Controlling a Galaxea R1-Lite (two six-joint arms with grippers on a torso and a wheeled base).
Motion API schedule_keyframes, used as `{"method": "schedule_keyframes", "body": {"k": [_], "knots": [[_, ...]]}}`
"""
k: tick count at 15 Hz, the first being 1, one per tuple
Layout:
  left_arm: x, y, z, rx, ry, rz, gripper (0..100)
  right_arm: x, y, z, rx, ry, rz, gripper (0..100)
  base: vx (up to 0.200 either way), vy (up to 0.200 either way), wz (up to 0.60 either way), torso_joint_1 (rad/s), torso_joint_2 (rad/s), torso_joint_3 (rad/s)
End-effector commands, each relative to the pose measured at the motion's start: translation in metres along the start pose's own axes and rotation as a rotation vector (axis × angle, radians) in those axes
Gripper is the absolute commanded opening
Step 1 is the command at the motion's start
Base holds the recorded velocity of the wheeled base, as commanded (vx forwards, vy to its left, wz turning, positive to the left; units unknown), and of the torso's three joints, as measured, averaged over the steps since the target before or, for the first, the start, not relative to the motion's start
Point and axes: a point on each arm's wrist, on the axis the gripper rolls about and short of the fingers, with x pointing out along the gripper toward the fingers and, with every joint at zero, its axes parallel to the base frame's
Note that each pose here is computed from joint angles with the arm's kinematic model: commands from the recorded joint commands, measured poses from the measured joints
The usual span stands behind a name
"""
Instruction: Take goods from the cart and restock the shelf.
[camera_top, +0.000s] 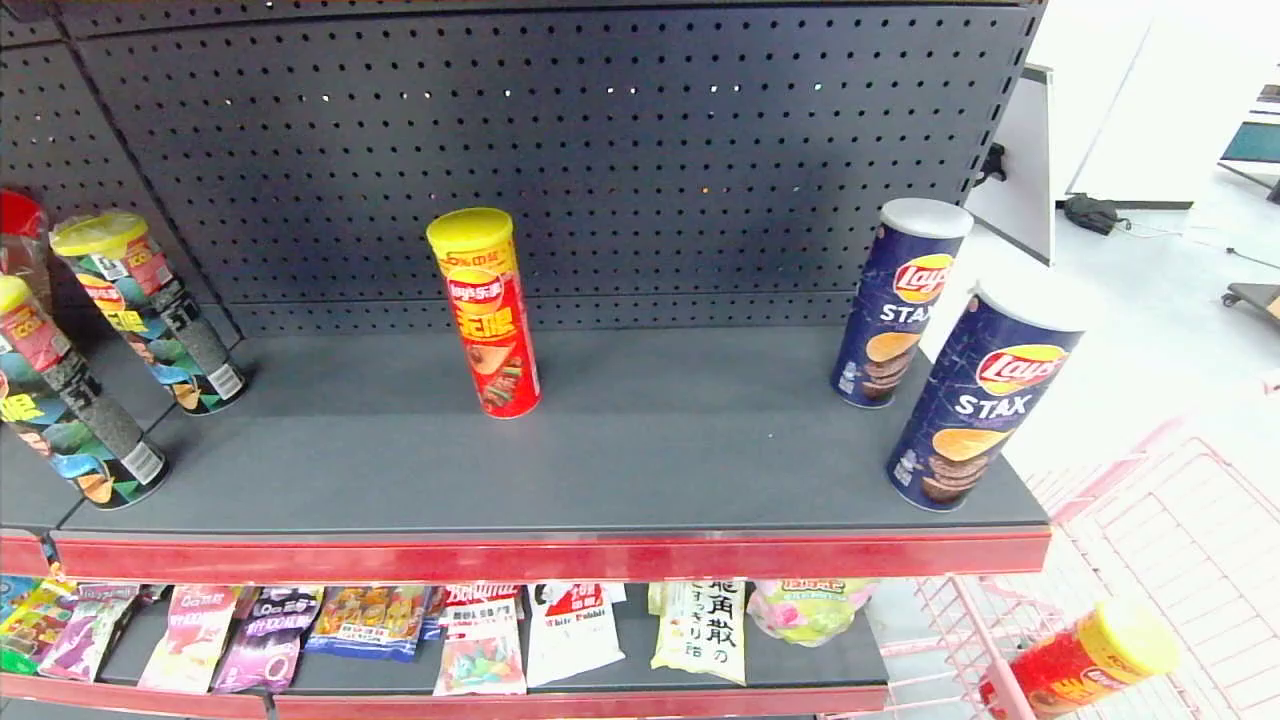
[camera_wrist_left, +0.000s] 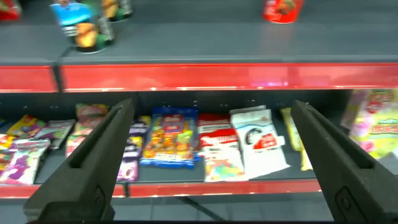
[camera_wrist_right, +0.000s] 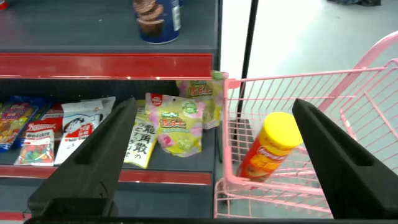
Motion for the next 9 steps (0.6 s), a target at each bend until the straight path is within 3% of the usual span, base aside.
{"method": "schedule_keyframes", "body": {"k": [1, 2, 5, 9], "knots": [[0.0001, 0.0000, -0.0001, 0.000, 0.003, 0.000, 100, 0.0001, 0.0000, 0.0001, 0.000, 0.001, 0.001, 100, 0.000, -0.200, 0.00, 0.007, 0.00, -0.002], [0.0001, 0.0000, -0.0001, 0.000, 0.003, 0.000, 100, 0.0001, 0.0000, 0.0001, 0.000, 0.001, 0.001, 100, 0.000, -0.200, 0.00, 0.002, 0.00, 0.002], [0.0001, 0.0000, 0.0000, 0.000, 0.001, 0.000, 100, 0.0001, 0.0000, 0.0001, 0.000, 0.001, 0.001, 100, 0.000, 0.000, 0.00, 0.000, 0.00, 0.000], [0.0001, 0.0000, 0.0000, 0.000, 0.001, 0.000, 100, 0.0001, 0.0000, 0.0001, 0.002, 0.001, 0.001, 100, 0.000, 0.000, -0.60, 0.000, 0.00, 0.005]]}}
